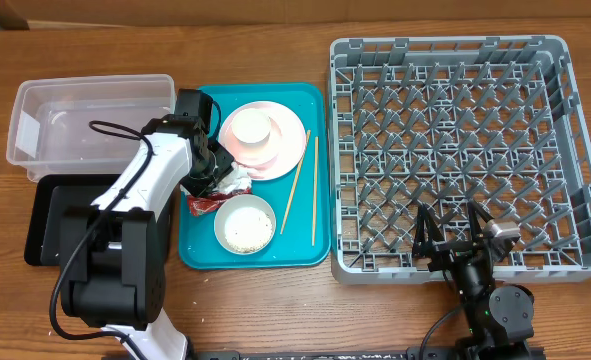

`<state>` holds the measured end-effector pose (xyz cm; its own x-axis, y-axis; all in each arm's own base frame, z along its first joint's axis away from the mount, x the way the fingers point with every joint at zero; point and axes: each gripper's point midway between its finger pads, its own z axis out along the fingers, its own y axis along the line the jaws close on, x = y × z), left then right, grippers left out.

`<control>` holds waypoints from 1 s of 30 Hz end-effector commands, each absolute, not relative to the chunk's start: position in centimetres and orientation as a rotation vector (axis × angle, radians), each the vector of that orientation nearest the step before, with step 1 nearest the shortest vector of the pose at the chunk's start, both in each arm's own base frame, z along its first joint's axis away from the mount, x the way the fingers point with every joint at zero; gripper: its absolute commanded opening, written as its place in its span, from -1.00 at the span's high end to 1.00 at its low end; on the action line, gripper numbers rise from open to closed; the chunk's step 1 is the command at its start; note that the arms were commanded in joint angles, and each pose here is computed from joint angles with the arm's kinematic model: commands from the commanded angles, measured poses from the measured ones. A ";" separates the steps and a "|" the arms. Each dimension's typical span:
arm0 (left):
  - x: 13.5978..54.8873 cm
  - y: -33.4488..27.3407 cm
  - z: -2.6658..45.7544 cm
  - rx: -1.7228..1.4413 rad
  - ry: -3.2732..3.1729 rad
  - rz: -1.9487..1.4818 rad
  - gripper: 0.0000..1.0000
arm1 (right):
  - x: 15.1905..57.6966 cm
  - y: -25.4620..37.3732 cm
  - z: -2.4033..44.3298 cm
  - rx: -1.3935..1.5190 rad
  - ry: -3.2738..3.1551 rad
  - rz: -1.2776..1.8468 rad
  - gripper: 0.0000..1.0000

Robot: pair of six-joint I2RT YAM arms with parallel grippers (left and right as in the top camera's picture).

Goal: Sort waste into correct bins and load items into the dishwasher
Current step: 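Carry the tissue left and release it into the clear bin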

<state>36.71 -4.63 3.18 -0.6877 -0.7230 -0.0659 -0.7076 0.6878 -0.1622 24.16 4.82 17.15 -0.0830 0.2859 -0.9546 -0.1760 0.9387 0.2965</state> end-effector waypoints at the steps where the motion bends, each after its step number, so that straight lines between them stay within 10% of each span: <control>1: 36.4 -4.3 3.6 -1.192 2.757 -0.188 0.76 | 24.2 4.7 17.0 0.085 1.603 0.380 -1.00; 19: 41.2 -5.4 14.0 -0.984 2.689 -0.507 0.92 | 24.2 4.7 17.0 0.085 1.603 0.380 -0.99; 30: 43.0 3.7 18.1 -1.096 2.508 -0.353 0.92 | 24.2 4.7 17.0 0.085 1.603 0.380 -1.00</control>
